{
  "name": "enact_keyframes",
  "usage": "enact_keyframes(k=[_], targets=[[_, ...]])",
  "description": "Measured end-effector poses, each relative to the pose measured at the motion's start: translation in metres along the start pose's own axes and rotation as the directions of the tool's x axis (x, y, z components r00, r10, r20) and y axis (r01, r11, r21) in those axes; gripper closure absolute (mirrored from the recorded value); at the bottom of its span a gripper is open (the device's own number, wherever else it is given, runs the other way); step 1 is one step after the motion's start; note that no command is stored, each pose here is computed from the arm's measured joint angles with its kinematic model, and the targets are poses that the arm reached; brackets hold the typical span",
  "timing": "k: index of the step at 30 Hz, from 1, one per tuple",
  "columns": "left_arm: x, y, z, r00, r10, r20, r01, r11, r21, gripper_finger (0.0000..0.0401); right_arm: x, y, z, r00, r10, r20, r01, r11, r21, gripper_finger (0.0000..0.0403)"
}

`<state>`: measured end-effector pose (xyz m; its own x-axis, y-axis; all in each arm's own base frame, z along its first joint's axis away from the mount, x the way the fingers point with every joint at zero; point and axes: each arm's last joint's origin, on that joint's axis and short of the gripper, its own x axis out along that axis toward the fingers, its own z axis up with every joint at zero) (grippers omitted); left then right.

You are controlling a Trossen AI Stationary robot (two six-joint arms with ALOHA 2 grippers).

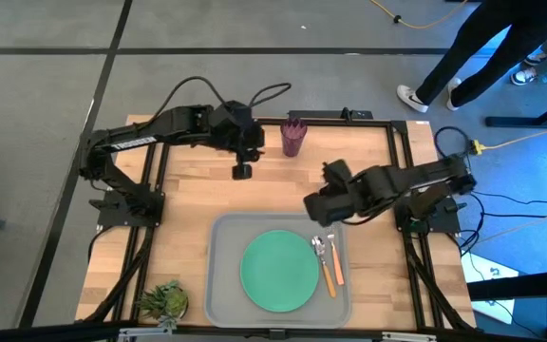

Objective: Pick and place plate/cup/fork/spoon on tray
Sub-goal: Put the violet cup on the gray tray to the top left of the green plate

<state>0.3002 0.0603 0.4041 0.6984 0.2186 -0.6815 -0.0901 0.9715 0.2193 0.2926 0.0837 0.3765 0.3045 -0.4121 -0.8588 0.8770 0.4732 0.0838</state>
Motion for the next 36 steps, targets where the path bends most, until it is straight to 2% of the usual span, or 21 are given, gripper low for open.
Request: enact_keyframes(k=[3, 9, 14, 20, 25, 30, 36], targets=[[0.009, 0.005, 0.006, 0.997, 0.059, 0.043, -0.063, 0.994, 0.093, 0.0307, -0.015, -0.014, 0.007, 0.998, 0.036, 0.056, -0.037, 0.999, 0.024, 0.0309], [0.025, 0.012, 0.021, 0.981, 0.090, 0.174, -0.137, 0.950, 0.282, 0.0307, -0.049, -0.050, 0.021, 0.980, 0.117, 0.162, -0.126, 0.991, 0.051, 0.0308], [0.048, 0.017, 0.021, 0.985, 0.080, 0.155, -0.132, 0.924, 0.358, 0.0309, -0.071, -0.079, 0.030, 0.958, 0.168, 0.234, -0.175, 0.984, 0.012, 0.0308], [0.089, 0.034, 0.011, 0.994, 0.080, 0.078, -0.103, 0.930, 0.354, 0.0308, -0.094, -0.116, 0.038, 0.917, 0.199, 0.346, -0.204, 0.979, -0.022, 0.0308], [0.128, 0.049, -0.001, 0.995, 0.094, 0.014, -0.094, 0.938, 0.332, 0.0310, -0.105, -0.136, 0.041, 0.895, 0.219, 0.389, -0.220, 0.975, -0.042, 0.0308], [0.161, 0.057, -0.014, 0.994, 0.091, -0.054, -0.066, 0.934, 0.352, 0.0311, -0.109, -0.145, 0.042, 0.887, 0.230, 0.401, -0.217, 0.973, -0.077, 0.0308], [0.181, 0.058, -0.023, 0.989, 0.108, -0.099, -0.064, 0.925, 0.374, 0.0311, -0.110, -0.147, 0.042, 0.883, 0.230, 0.409, -0.212, 0.973, -0.087, 0.0308]])
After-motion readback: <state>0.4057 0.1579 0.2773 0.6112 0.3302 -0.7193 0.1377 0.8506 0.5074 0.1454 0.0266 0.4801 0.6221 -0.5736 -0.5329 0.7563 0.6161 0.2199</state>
